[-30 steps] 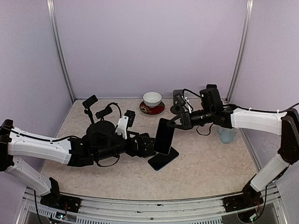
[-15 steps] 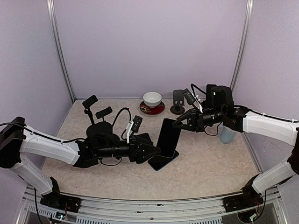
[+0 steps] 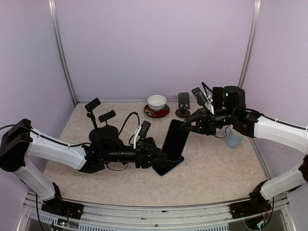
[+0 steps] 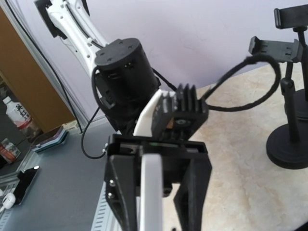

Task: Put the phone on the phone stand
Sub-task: Pass from the right arm to the left, then pass from the left arm to the right

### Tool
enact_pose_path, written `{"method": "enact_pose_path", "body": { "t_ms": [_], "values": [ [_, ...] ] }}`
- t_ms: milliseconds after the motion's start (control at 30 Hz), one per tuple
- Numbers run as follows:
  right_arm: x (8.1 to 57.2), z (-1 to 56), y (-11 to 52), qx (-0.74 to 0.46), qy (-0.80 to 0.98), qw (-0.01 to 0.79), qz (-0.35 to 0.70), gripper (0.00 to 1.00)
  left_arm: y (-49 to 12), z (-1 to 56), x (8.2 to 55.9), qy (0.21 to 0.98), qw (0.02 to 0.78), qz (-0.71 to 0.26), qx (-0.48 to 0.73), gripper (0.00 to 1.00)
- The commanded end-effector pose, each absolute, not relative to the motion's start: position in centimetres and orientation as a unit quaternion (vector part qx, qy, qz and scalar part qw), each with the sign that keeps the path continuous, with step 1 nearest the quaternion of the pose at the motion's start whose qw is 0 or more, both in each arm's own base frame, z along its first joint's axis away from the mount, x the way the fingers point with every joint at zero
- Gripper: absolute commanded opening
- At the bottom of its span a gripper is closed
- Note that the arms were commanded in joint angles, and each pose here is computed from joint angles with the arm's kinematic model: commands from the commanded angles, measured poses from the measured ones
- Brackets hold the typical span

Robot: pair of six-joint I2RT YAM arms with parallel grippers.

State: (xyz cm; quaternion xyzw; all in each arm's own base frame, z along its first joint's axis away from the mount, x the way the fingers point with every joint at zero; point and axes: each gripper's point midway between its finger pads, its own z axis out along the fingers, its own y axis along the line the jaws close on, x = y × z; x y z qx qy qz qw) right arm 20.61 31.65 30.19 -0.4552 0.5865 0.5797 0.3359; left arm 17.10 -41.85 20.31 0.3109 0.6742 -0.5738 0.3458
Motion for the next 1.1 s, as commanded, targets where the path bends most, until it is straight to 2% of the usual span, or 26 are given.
{"method": "enact_pose_path", "body": {
  "t_ms": [0, 100, 133, 333, 467, 533, 567, 667, 867, 1067],
  "values": [
    [20.6, 31.5, 31.7, -0.464, 0.565, 0.346, 0.588, 0.0, -42.8, 22.2, 16.9, 0.647, 0.363, -0.586, 0.326, 0.46],
    [20.6, 31.6, 31.7, -0.464, 0.564, 0.346, 0.589, 0.0, -42.9, 22.3, 16.8, 0.645, 0.365, -0.585, 0.33, 0.33],
    [20.7, 31.5, 31.7, -0.463, 0.565, 0.345, 0.589, 0.0, -42.9, 22.3, 16.8, 0.645, 0.366, -0.584, 0.331, 0.26],
    [20.9, 31.3, 31.9, -0.46, 0.569, 0.343, 0.589, 0.0, -43.1, 22.4, 16.6, 0.641, 0.367, -0.583, 0.338, 0.01],
    [21.3, 31.1, 32.0, -0.456, 0.575, 0.341, 0.587, 0.09, -43.1, 22.4, 16.6, 0.641, 0.37, -0.581, 0.337, 0.0],
    [21.7, 31.0, 32.1, -0.451, 0.582, 0.341, 0.584, 0.23, -43.0, 22.4, 16.7, 0.642, 0.373, -0.579, 0.336, 0.0],
    [22.0, 31.0, 32.2, -0.446, 0.588, 0.343, 0.581, 0.34, -43.0, 22.4, 16.7, 0.642, 0.376, -0.578, 0.335, 0.0],
    [22.8, 30.7, 32.3, -0.432, 0.605, 0.344, 0.573, 0.53, -42.7, 22.5, 17.1, 0.647, 0.387, -0.569, 0.329, 0.0],
    [24.8, 30.6, 32.3, -0.382, 0.655, 0.348, 0.552, 0.67, -41.9, 22.7, 18.0, 0.66, 0.434, -0.527, 0.314, 0.0],
    [27.2, 30.3, 31.8, -0.315, 0.704, 0.366, 0.521, 0.73, -41.7, 22.0, 19.3, 0.693, 0.492, -0.428, 0.305, 0.0]
  ]
}}
